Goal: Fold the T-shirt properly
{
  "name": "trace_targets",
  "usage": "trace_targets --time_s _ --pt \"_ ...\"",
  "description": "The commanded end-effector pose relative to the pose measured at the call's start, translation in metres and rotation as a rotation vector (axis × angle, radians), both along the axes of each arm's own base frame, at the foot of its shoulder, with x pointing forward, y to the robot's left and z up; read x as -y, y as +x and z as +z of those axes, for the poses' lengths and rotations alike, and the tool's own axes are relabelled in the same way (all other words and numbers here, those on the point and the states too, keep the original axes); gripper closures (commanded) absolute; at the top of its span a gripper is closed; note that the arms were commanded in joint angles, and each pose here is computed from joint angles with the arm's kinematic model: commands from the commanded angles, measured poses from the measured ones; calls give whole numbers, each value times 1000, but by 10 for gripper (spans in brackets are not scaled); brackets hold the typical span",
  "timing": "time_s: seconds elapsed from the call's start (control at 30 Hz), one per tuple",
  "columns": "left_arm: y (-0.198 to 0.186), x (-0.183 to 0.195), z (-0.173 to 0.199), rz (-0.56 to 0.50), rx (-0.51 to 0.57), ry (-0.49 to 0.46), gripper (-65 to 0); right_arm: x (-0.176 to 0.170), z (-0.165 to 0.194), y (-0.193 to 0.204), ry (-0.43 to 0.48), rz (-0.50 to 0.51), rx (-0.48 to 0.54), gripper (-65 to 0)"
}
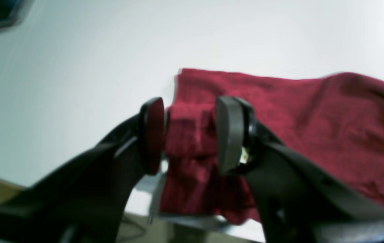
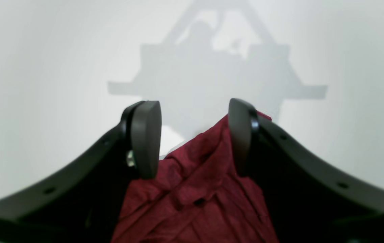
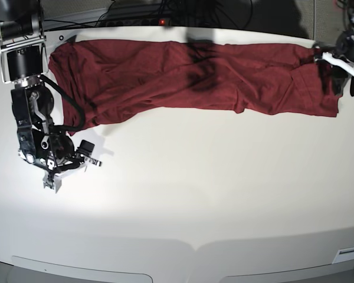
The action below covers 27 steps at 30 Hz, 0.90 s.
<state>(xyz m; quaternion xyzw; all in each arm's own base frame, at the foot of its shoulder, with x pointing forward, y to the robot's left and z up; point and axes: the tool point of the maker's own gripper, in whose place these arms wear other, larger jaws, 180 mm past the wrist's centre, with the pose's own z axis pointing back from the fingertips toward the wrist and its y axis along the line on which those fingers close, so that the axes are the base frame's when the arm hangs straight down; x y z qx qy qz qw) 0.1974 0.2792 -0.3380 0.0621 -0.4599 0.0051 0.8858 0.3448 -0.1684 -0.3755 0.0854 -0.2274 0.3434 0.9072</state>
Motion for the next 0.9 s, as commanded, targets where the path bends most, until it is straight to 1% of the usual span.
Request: trace_targets --time_s 0.0,0.1,0.17,0.23,0.27,0.33,0.4,0.47,0.57,0.63,0.77,0.87 --pt "3 -11 3 -7 5 4 -250 5 15 12 -6 0 48 -321" --pt "4 -30 -23 -11 -64 -66 -250 7 14 11 -13 0 40 -321" --pt "6 -39 -41 -19 -109 -138 -250 8 13 10 -21 0 33 -321" --pt "9 -45 -53 -16 -132 -221 -250 8 13 9 -24 0 29 -321" --pt "10 -44 -56 -29 -140 -268 -250 8 13 9 -24 0 28 -321" --pt "11 -35 -62 -89 -165 -367 -250 8 13 9 -24 0 28 -321" --pt "9 -27 -66 -142 -184 -445 -250 8 13 9 -24 0 28 -321" --pt "6 -29 -74 -139 -204 -470 -250 9 12 8 -27 0 25 -321" --pt "0 -37 -90 -87 -234 -501 -250 9 12 8 -31 0 20 -321" --pt "-6 -39 -100 -64 -272 -527 -250 9 12 8 -31 0 20 -321" --pt "-14 -28 -107 -58 -340 -622 -249 9 12 8 -31 0 21 -321" --pt "-15 -18 -106 -74 -353 -672 -249 9 12 8 -31 0 20 -321"
